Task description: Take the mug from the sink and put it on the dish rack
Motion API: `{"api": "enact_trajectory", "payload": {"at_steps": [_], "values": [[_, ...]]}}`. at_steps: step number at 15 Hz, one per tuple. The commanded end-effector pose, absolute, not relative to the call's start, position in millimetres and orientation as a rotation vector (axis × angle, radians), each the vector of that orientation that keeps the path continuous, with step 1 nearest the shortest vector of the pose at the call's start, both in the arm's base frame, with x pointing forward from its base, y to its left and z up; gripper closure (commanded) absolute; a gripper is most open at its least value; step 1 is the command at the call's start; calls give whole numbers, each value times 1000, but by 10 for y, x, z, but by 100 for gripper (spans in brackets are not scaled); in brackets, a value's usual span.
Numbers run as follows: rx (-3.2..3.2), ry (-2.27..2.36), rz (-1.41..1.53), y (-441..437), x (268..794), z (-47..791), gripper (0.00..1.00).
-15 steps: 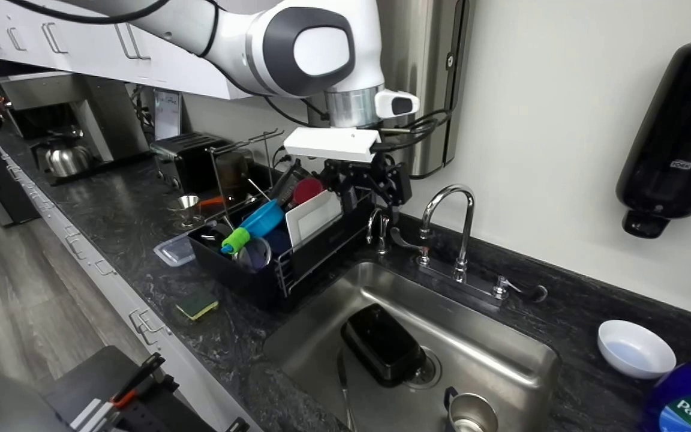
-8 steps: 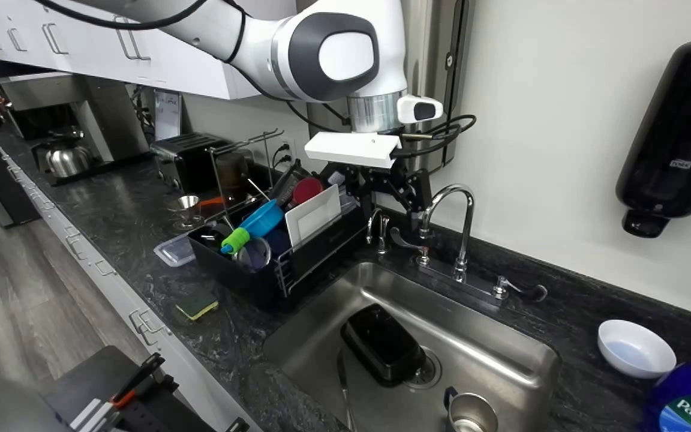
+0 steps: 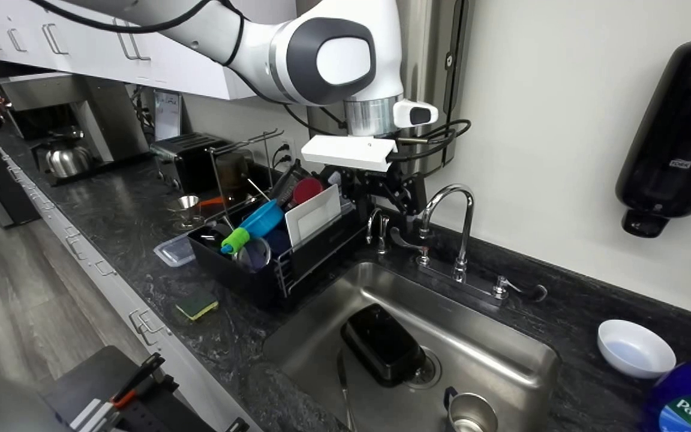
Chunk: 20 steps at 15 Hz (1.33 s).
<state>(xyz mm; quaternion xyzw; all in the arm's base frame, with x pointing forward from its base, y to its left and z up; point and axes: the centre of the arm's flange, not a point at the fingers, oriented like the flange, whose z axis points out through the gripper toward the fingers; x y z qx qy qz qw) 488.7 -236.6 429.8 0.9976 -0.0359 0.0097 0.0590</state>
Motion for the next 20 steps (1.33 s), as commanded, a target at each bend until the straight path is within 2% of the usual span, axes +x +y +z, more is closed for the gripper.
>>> {"api": "enact_trajectory", "payload": {"at_steps": [1, 7, 15, 20], "values": [[3060, -46, -20, -2196, 4832, 4260, 0], [3148, 116, -44, -2486, 4851, 4268, 0], [3186, 303, 11, -3477, 4850, 4283, 0], [3193, 495, -61, -4052, 4894, 4067, 0]]}}
